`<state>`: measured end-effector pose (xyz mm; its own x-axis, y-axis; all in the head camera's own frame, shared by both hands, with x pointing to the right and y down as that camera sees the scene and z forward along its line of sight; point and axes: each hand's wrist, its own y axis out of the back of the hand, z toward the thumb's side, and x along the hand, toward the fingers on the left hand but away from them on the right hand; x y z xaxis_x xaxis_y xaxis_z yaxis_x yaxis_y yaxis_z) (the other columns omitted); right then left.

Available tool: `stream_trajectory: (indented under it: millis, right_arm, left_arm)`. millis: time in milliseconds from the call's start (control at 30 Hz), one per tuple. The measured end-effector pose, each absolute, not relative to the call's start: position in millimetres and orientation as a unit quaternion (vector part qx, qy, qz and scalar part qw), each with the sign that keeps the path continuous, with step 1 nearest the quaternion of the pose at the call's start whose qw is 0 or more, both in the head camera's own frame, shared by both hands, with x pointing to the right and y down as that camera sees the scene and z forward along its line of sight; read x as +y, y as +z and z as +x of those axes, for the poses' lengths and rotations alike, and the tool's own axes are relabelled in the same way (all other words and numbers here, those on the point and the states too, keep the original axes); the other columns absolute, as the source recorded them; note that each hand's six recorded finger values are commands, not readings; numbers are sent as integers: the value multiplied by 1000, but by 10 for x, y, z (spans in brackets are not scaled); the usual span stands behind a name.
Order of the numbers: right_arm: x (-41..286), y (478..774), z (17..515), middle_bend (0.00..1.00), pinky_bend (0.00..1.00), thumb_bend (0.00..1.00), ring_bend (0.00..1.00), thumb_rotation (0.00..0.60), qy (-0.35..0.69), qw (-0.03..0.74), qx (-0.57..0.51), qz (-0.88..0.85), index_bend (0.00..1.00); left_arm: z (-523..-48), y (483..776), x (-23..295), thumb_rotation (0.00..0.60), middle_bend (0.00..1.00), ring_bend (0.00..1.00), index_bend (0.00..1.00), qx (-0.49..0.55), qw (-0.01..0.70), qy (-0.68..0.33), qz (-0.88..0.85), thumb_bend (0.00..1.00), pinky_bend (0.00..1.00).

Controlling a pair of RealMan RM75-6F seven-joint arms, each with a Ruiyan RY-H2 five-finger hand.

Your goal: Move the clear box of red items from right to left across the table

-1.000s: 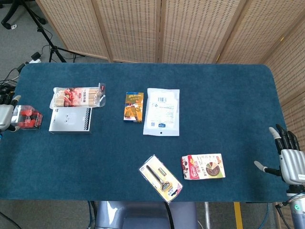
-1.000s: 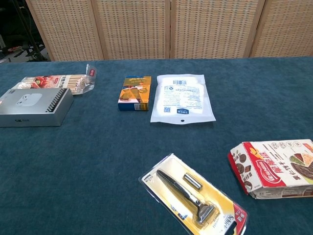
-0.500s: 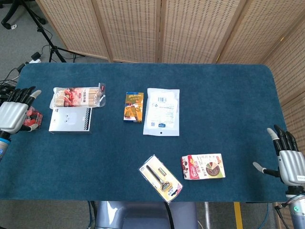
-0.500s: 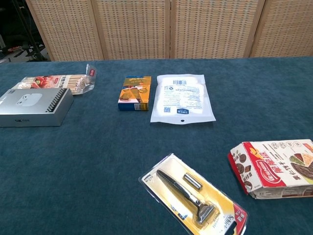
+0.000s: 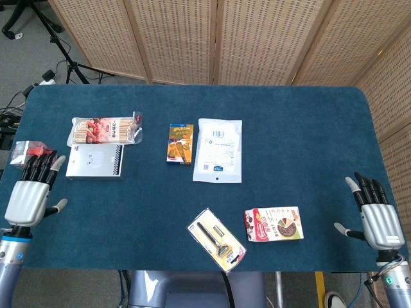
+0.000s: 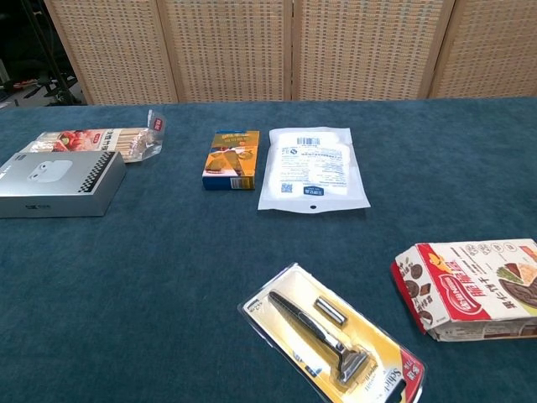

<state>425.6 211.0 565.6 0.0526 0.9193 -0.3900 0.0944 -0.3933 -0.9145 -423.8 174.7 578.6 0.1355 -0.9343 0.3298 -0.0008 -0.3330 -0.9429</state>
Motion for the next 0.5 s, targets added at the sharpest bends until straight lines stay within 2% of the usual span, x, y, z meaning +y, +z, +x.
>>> stream_trajectory:
  millis: [233, 500]
  right_arm:
    - [2132, 5722, 4193, 0, 0, 28, 0, 600, 561, 380, -393, -621, 0]
    - [2154, 5802, 4187, 0, 0, 28, 0, 600, 572, 376, -384, -620, 0]
  left_arm:
    - [-4271, 5803, 2017, 600, 0, 0, 6, 382, 428, -547, -609, 159, 0]
    - [-4402, 5793, 2147, 600, 0, 0, 6, 395, 416, -550, -607, 159, 0]
